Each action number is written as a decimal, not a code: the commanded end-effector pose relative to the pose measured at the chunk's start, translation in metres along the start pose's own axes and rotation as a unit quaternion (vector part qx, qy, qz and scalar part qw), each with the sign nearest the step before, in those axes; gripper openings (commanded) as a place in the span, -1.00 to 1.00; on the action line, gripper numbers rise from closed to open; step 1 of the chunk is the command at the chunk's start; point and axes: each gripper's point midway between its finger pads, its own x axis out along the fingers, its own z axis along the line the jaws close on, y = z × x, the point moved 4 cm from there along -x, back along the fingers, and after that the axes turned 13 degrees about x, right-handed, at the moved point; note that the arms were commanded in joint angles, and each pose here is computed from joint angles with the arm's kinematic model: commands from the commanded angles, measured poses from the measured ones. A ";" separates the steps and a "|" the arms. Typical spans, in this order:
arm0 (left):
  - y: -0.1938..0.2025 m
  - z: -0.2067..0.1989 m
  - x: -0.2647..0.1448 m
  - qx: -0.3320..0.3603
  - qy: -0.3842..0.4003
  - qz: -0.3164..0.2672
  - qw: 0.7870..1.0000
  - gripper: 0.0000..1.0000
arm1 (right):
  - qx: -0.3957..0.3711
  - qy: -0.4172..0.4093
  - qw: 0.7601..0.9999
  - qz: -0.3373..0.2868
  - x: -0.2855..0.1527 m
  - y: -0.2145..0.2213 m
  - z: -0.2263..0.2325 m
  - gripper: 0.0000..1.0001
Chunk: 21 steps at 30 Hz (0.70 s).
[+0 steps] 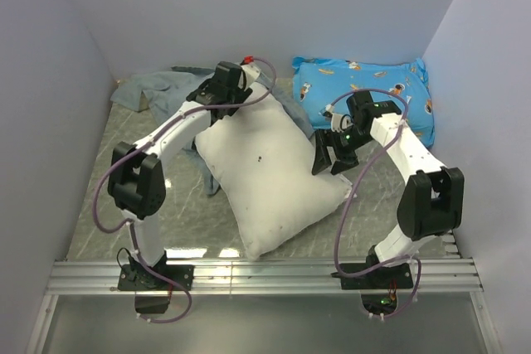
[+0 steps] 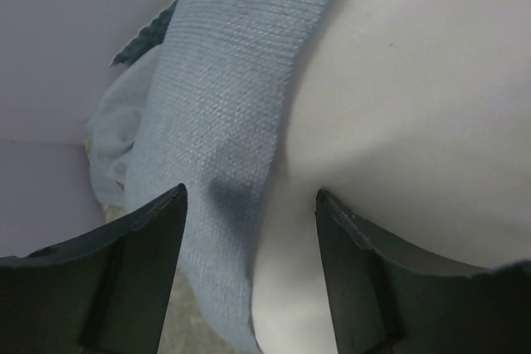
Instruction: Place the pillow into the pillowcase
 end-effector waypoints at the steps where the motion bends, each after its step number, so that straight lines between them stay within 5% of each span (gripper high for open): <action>1: -0.026 0.025 0.007 0.039 -0.047 -0.043 0.997 0.36 | 0.018 0.000 1.000 0.000 0.007 -0.006 -0.003 0.71; 3: -0.028 0.026 0.017 0.047 -0.057 -0.043 0.996 0.32 | 0.018 0.001 1.000 -0.003 0.011 -0.010 -0.005 0.70; 7: -0.036 0.039 0.031 0.038 -0.087 -0.050 0.994 -0.03 | 0.022 0.014 1.000 -0.002 0.022 -0.025 -0.014 0.28; 12: -0.051 0.047 0.047 0.050 -0.104 -0.062 0.991 -0.08 | 0.021 0.040 0.999 -0.027 0.026 -0.041 -0.023 0.18; 15: -0.050 0.043 0.062 0.069 -0.104 -0.057 0.991 -0.28 | 0.020 0.037 0.999 -0.029 0.027 -0.047 -0.023 0.14; 19: -0.061 0.037 0.069 0.072 -0.077 -0.071 0.992 -0.99 | 0.012 0.029 0.999 -0.042 0.025 -0.055 -0.020 0.08; 21: -0.072 0.028 0.062 0.056 -0.035 -0.095 0.993 -0.99 | 0.009 0.016 0.999 -0.050 0.026 -0.060 -0.015 -0.02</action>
